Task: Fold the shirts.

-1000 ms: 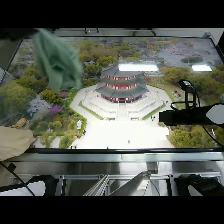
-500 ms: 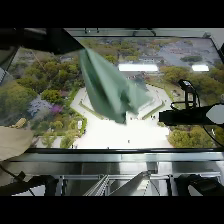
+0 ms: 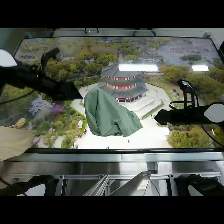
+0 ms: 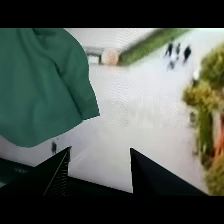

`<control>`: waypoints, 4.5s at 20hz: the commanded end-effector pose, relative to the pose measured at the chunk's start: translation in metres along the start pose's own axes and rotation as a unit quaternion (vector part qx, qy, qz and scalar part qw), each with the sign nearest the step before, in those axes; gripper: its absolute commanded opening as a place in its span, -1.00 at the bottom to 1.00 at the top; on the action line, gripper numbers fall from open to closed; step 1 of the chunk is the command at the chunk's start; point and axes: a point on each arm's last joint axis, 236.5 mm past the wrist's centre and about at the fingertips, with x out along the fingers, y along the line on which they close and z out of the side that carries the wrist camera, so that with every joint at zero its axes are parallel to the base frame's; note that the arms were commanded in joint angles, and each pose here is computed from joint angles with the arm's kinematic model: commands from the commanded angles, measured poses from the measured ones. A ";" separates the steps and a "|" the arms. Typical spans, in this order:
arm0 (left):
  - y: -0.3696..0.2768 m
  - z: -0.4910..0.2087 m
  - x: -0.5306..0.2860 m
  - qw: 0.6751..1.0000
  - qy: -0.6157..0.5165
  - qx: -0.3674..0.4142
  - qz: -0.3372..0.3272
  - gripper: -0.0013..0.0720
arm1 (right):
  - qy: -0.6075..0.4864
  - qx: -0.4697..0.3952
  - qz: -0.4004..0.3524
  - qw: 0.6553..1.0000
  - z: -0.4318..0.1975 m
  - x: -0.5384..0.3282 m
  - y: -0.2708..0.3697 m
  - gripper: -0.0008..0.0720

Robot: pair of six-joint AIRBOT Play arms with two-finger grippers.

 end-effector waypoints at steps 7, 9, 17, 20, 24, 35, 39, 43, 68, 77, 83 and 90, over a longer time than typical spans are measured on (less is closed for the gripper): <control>0.040 -0.106 0.112 0.995 0.043 -0.091 0.029 0.96 | 0.051 -0.035 0.235 0.970 0.000 0.092 0.078 0.19; 0.045 -0.115 0.138 0.993 0.064 -0.090 0.038 0.96 | 0.065 -0.022 0.263 0.962 -0.006 0.108 0.086 0.19; 0.049 -0.089 0.185 0.992 0.107 -0.058 0.041 -0.42 | 0.103 -0.045 0.285 0.952 -0.031 0.133 0.110 0.15; 0.043 -0.076 0.178 0.994 0.093 -0.043 0.038 -0.91 | 0.090 -0.051 0.283 0.953 -0.021 0.133 0.112 -0.55; 0.040 -0.063 0.153 0.997 0.063 -0.023 0.038 -0.91 | 0.084 -0.064 0.294 0.950 -0.015 0.124 0.119 -0.91; 0.097 -0.037 -0.081 0.967 -0.219 -0.103 0.083 -0.91 | -0.270 0.013 0.162 0.949 0.136 -0.095 -0.036 -0.91; 0.083 -0.021 -0.112 0.951 -0.292 -0.093 0.044 -0.91 | -0.341 0.012 0.112 0.933 0.134 -0.156 -0.062 -0.91; 0.077 -0.019 -0.066 0.971 -0.222 -0.088 -0.001 -0.91 | -0.259 -0.005 0.154 0.954 0.105 -0.122 -0.044 -0.91; 0.061 -0.088 0.045 0.982 -0.056 -0.156 -0.086 0.97 | -0.078 0.188 0.166 0.965 0.045 -0.009 -0.128 0.62; 0.100 -0.072 0.123 0.986 -0.035 -0.165 -0.013 0.96 | 0.038 0.143 0.245 0.958 0.022 0.052 -0.046 0.61; 0.133 -0.059 0.121 0.989 0.040 -0.142 0.031 0.87 | 0.001 0.141 0.282 0.949 0.043 0.048 -0.025 0.42; 0.132 -0.025 0.097 0.993 0.026 -0.101 0.050 -0.98 | -0.007 0.119 0.300 0.946 0.045 0.042 -0.017 -0.91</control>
